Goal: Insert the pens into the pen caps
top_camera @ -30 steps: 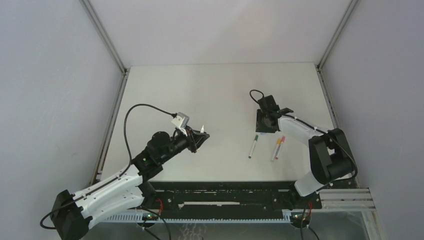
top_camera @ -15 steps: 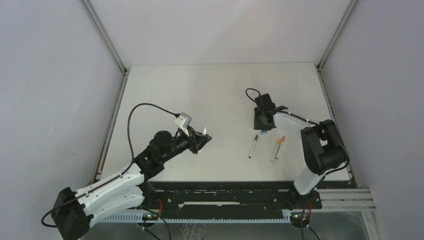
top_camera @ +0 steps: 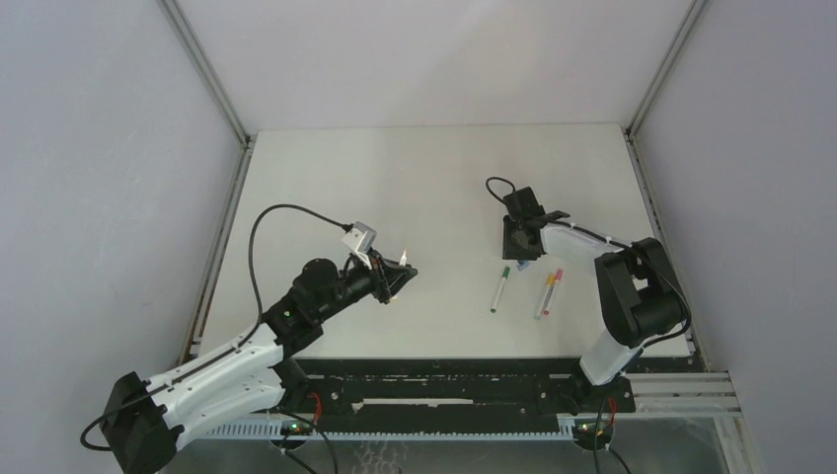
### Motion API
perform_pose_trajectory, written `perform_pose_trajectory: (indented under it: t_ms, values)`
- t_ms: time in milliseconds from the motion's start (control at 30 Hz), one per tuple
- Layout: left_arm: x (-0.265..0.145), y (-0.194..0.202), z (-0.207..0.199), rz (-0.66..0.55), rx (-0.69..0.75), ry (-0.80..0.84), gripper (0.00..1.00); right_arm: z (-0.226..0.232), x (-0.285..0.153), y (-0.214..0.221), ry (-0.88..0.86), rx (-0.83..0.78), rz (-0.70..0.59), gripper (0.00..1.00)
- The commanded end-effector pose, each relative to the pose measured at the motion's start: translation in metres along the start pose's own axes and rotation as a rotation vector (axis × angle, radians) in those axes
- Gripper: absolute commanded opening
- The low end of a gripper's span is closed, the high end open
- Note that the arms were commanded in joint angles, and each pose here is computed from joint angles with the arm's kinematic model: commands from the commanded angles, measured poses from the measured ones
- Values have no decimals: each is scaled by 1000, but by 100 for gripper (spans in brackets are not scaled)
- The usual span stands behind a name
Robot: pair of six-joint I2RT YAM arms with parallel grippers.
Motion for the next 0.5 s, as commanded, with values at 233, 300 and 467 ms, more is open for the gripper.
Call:
perform_pose_trajectory:
  t_ms: [233,300,467]
  values:
    - [-2,-7,-3,-44,-5,22,0,-9,-32,0,8,38,-64,33]
    - [-3,-7,-3,-45,-4,22,0,-10,-37,-3,14,39,-82,33]
    - [-3,-7,-2,-45,-12,14,0,-16,-33,-11,61,59,-90,31]
Point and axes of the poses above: each gripper's point midway between its finger pads, its own x axis out along the fingers, its own z axis along the line the jaws close on, y = z × x, the point moved 5 cm from there along -x, back along the fingers, and after that the axes turned 4 degrees about -x, right-handed, at the moved point
